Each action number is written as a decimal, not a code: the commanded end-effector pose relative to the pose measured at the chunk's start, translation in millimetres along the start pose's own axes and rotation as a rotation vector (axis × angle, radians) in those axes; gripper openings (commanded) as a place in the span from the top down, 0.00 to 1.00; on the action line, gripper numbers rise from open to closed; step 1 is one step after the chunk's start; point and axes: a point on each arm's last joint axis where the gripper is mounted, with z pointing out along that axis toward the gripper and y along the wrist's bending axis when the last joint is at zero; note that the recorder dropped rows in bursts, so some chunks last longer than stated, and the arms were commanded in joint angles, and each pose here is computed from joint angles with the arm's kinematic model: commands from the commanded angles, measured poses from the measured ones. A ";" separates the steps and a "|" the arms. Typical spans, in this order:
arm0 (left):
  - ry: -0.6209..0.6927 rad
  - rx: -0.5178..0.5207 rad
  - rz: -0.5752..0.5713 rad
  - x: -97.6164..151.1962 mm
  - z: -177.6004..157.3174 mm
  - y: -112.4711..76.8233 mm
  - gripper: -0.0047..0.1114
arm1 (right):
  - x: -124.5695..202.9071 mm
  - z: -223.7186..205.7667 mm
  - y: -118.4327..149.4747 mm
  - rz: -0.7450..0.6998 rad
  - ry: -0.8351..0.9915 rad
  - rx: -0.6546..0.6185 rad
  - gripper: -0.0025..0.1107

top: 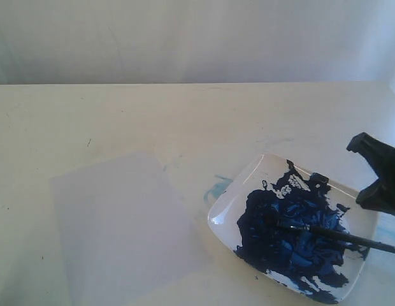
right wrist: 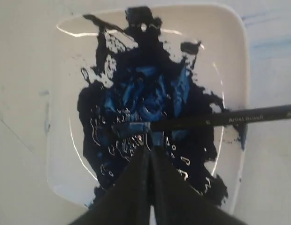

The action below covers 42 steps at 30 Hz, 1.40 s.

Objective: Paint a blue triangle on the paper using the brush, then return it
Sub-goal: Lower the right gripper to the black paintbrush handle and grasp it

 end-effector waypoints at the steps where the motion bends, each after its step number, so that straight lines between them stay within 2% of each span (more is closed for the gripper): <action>1: -0.002 0.003 -0.003 1.0 0.2 -0.3 0.96 | 8.5 3.2 -6.4 -0.017 0.127 0.077 0.98; 7: -0.002 0.003 -0.003 1.0 0.2 -0.3 0.96 | 17.3 -1.8 -19.1 0.077 0.166 0.196 0.98; 12: -0.002 0.003 -0.003 1.0 0.2 -0.3 0.96 | 31.6 -1.9 -38.7 0.260 0.006 0.181 0.97; 15: -0.002 0.003 -0.003 1.0 0.2 -0.3 0.96 | 39.8 -1.3 -51.3 0.397 -0.099 0.156 0.93; 21: -0.002 0.003 -0.003 1.0 0.2 -0.3 0.96 | 49.4 6.0 -64.5 0.545 -0.186 0.096 0.76; 27: -0.002 0.003 -0.003 1.0 0.2 -0.3 0.96 | 48.4 9.1 -66.7 0.560 -0.240 0.048 0.57; 30: -0.002 0.003 -0.003 1.0 0.2 -0.3 0.96 | 45.7 8.4 -67.1 0.521 -0.271 0.049 0.50; 34: -0.002 0.003 -0.003 1.0 0.2 -0.3 0.96 | 40.8 7.2 -66.0 0.431 -0.320 0.037 0.49; 37: -0.002 0.003 -0.003 1.0 0.2 -0.3 0.96 | 40.5 7.1 -65.8 0.446 -0.323 0.032 0.49; 42: -0.002 0.003 -0.003 1.0 0.2 -0.3 0.96 | 41.7 9.2 -67.8 0.725 -0.314 0.018 0.50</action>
